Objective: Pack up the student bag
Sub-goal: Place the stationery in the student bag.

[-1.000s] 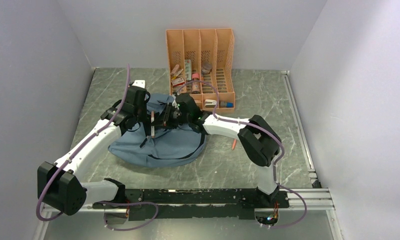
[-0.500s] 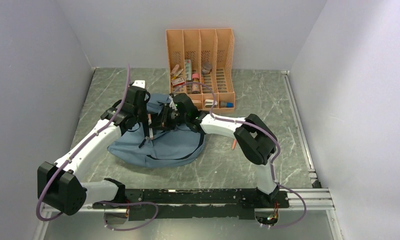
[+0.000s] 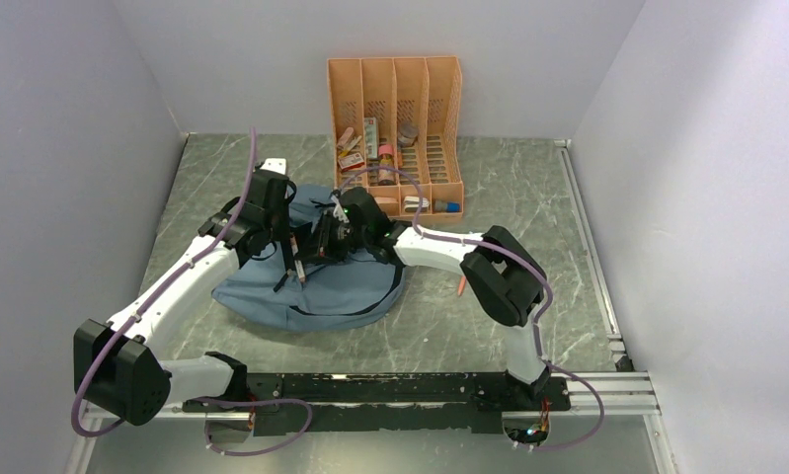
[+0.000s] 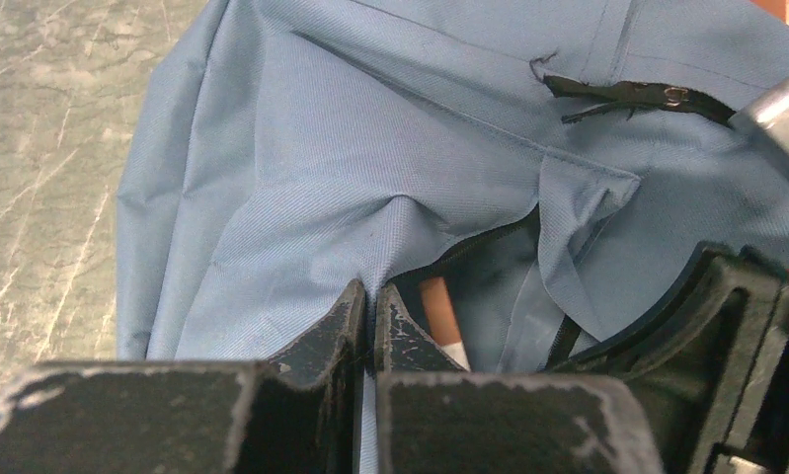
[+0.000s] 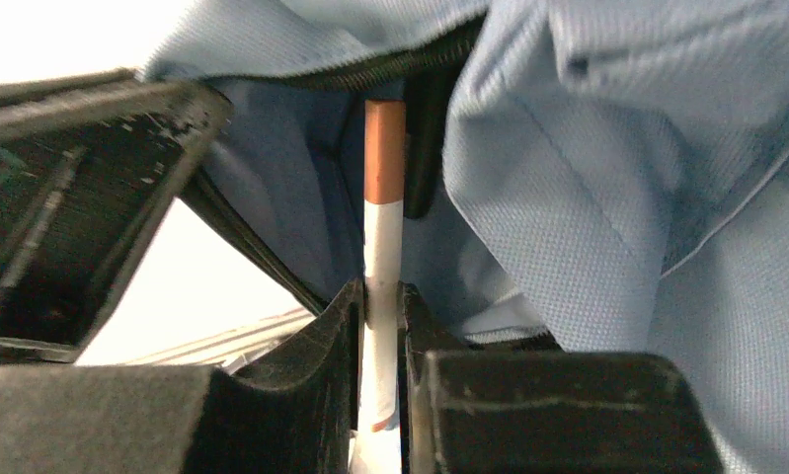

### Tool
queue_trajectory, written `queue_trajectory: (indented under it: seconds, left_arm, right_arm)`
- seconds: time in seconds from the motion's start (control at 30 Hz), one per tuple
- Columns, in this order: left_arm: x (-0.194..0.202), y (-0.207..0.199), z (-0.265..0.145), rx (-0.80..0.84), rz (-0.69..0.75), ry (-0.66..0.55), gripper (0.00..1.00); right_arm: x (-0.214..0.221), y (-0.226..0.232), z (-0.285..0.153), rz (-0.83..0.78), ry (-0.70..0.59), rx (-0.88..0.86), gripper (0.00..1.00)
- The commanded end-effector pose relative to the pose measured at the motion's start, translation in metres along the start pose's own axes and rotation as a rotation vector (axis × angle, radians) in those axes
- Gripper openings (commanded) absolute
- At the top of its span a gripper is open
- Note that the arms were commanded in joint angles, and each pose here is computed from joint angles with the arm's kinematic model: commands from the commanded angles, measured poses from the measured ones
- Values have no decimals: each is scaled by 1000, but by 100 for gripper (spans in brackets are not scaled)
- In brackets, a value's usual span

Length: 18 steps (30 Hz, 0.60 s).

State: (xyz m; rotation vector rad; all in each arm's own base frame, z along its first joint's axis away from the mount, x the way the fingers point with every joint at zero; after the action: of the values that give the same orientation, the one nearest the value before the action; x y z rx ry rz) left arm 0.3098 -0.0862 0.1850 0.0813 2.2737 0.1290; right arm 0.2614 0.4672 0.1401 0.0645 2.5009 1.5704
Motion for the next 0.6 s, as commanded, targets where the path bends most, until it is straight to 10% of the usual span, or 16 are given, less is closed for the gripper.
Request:
queue_trajectory:
  seconds: [0.0, 0.57]
  left_arm:
    - [-27, 6, -6, -17, -45, -102, 5]
    - [-27, 5, -7, -10, -46, -102, 5]
  right_arm:
    - [24, -3, -6, -5, 74, 24, 0]
    - [-54, 17, 16, -84, -138, 0, 0]
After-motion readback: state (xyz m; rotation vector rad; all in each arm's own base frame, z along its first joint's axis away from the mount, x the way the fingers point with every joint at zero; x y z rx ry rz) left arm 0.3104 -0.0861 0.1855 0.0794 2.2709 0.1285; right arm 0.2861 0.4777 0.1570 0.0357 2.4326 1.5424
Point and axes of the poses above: each gripper's point midway between its finger pads, its own z axis out along the fingers, its own y axis along the line the jaws close on, x = y × z, the point moved 2 cm from there along -z, back along the fingers, and after that the axes turned 6 degrees about z, right-handed, at the moved point
